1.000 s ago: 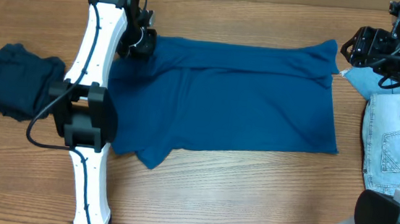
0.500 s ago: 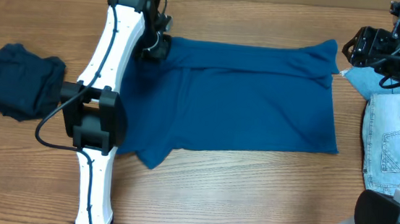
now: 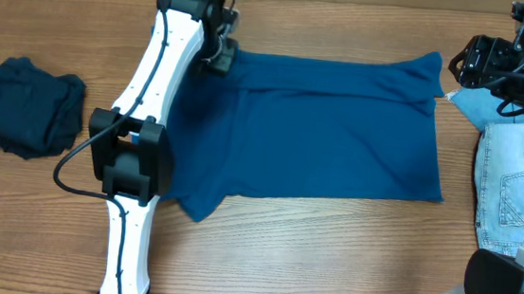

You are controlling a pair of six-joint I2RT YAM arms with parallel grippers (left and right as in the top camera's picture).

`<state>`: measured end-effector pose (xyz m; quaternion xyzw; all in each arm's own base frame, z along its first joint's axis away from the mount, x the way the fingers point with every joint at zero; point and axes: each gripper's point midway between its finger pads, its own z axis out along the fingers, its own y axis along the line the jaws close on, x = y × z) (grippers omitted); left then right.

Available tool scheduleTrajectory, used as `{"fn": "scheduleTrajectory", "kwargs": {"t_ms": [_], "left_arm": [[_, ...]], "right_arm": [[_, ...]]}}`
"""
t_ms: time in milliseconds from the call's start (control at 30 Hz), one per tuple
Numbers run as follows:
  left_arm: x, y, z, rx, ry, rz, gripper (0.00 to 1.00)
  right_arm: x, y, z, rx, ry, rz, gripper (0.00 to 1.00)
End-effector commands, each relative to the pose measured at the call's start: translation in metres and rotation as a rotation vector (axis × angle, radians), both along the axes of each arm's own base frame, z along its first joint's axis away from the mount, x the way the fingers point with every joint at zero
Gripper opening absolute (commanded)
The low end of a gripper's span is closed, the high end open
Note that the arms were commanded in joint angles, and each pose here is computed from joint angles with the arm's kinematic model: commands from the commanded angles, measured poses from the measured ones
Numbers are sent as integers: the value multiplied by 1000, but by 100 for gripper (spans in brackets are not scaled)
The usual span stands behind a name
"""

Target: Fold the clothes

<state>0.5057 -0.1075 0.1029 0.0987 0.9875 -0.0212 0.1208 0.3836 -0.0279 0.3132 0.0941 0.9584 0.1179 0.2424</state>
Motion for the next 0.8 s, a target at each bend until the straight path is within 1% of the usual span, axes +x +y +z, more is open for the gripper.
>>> {"fn": "scheduleTrajectory", "kwargs": {"t_ms": [0, 33, 100, 167, 233, 333, 400, 433, 467, 500, 600, 633, 667, 733, 767], "left_arm": [[41, 58, 27, -42, -163, 193, 36], [48, 62, 27, -100, -176, 201, 36], [53, 64, 20, -175, -170, 200, 42], [55, 54, 6, -241, -146, 139, 49], [55, 40, -10, -307, -115, 73, 53], [53, 23, -31, -380, -72, 29, 55], [52, 19, -49, -404, -37, 31, 53], [51, 19, -60, -406, -15, 48, 43], [50, 20, -65, -407, -4, 58, 38], [50, 21, -71, -409, 6, 68, 31], [51, 21, -72, -414, 5, 73, 27], [51, 20, -72, -419, 6, 71, 24], [50, 20, -72, -419, 10, 72, 21], [49, 17, -70, -434, 15, 68, 5], [49, 14, -62, -464, 7, 60, 4]], "right_arm": [[1, -1, -2, -12, 2, 3, 79], [1, -1, -2, -12, 3, 3, 79], [1, -1, -2, -12, 3, 3, 79], [1, -1, -2, -12, 3, 3, 79], [1, -1, -2, -12, 3, 3, 79], [1, -1, -2, -12, 3, 3, 79], [1, -1, -2, -12, 4, 3, 79], [1, -1, -2, -12, 6, 3, 79], [0, -1, -2, -11, 7, 3, 79], [0, -1, -3, -11, 9, 3, 79], [0, -1, -3, -11, 9, 3, 79], [0, -1, -3, -11, 8, 3, 79], [0, -1, -3, -11, 7, 3, 79], [0, -1, -3, -11, 7, 3, 79], [0, -1, -3, -11, 7, 3, 79]]}}
